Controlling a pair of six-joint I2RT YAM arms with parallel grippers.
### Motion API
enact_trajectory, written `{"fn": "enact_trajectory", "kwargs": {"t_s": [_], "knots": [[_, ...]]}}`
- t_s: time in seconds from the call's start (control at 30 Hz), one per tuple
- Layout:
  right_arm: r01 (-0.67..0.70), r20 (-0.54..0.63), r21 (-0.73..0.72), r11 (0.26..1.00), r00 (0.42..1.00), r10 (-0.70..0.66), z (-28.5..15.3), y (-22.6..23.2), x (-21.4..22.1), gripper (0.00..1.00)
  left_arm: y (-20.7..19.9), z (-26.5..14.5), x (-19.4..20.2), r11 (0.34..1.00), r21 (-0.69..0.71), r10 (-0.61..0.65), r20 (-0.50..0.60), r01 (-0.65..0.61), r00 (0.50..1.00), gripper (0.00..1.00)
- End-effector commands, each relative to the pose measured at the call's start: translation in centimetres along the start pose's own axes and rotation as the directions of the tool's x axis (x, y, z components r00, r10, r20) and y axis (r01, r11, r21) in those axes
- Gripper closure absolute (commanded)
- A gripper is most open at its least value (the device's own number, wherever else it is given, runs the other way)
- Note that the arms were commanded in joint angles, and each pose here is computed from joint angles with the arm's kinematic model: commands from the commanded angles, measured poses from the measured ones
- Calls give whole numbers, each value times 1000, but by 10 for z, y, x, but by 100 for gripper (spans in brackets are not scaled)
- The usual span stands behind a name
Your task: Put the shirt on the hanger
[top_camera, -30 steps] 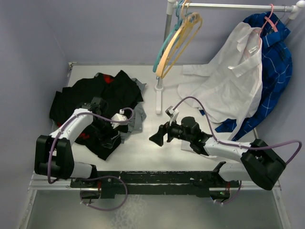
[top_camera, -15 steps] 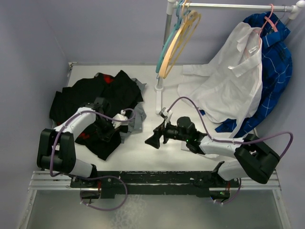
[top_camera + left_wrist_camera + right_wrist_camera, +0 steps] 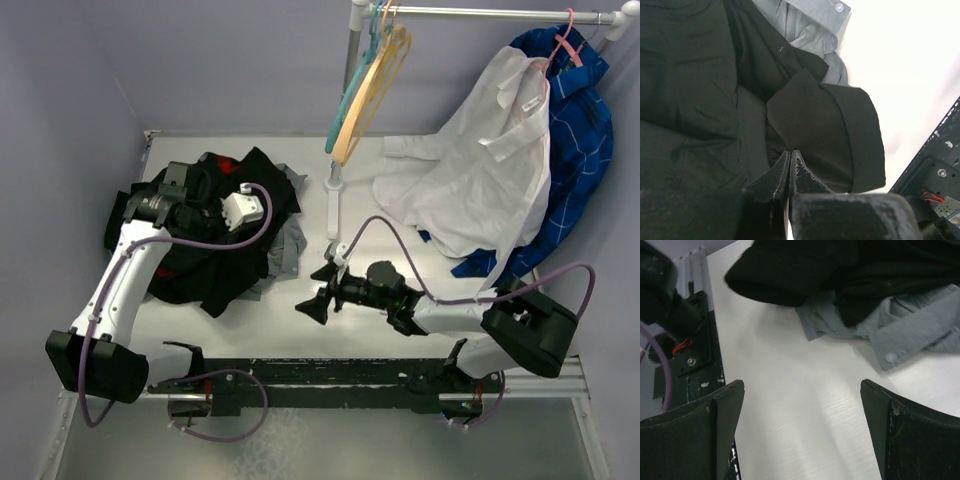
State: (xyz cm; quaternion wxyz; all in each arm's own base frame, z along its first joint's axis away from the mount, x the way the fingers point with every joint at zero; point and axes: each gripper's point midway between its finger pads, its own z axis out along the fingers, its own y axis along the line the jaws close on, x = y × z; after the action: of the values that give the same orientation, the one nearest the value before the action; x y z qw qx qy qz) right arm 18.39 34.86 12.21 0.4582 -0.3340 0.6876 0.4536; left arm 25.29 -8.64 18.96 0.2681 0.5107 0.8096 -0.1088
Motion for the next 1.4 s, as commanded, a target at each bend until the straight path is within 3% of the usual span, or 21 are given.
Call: {"fn": "enact_trajectory", "kwargs": {"t_s": [0.0, 0.13, 0.27, 0.5, 0.67, 0.73, 0.93, 1.03, 1.17, 1.37], "knots": [[397, 186, 15, 918, 901, -393, 10, 23, -32, 0, -5, -19, -13, 1000, 6, 28, 24, -28, 999, 100], [600, 302, 157, 784, 727, -617, 14, 21, -53, 0, 2, -27, -17, 999, -22, 43, 20, -42, 999, 100], [696, 269, 286, 659, 601, -752, 38, 14, -62, 1, 6, -29, -18, 998, -35, 48, 13, -48, 999, 100], [721, 305, 375, 582, 497, -813, 77, 29, -76, 3, 7, -30, -19, 998, -40, 49, 14, -49, 999, 100], [704, 345, 388, 595, 488, -802, 99, 41, -82, 6, 6, -29, -17, 998, -42, 53, 12, -53, 999, 100], [695, 350, 394, 601, 491, -798, 108, 42, -84, 15, 5, -28, -17, 998, -39, 55, 15, -55, 998, 100], [690, 328, 420, 589, 490, -808, 138, 37, -89, 65, 3, -27, -17, 998, -29, 57, 25, -56, 998, 100], [668, 324, 458, 587, 489, -810, 141, 35, -102, 100, 2, -26, -18, 998, -29, 59, 34, -58, 998, 100], [601, 301, 585, 545, 463, -834, 114, 25, -134, 100, 4, -27, -20, 997, -51, 65, 48, -62, 997, 100], [478, 310, 726, 495, 414, -856, 48, 34, -218, 100, 21, -46, -40, 986, -151, 87, 96, -72, 992, 100]]}}
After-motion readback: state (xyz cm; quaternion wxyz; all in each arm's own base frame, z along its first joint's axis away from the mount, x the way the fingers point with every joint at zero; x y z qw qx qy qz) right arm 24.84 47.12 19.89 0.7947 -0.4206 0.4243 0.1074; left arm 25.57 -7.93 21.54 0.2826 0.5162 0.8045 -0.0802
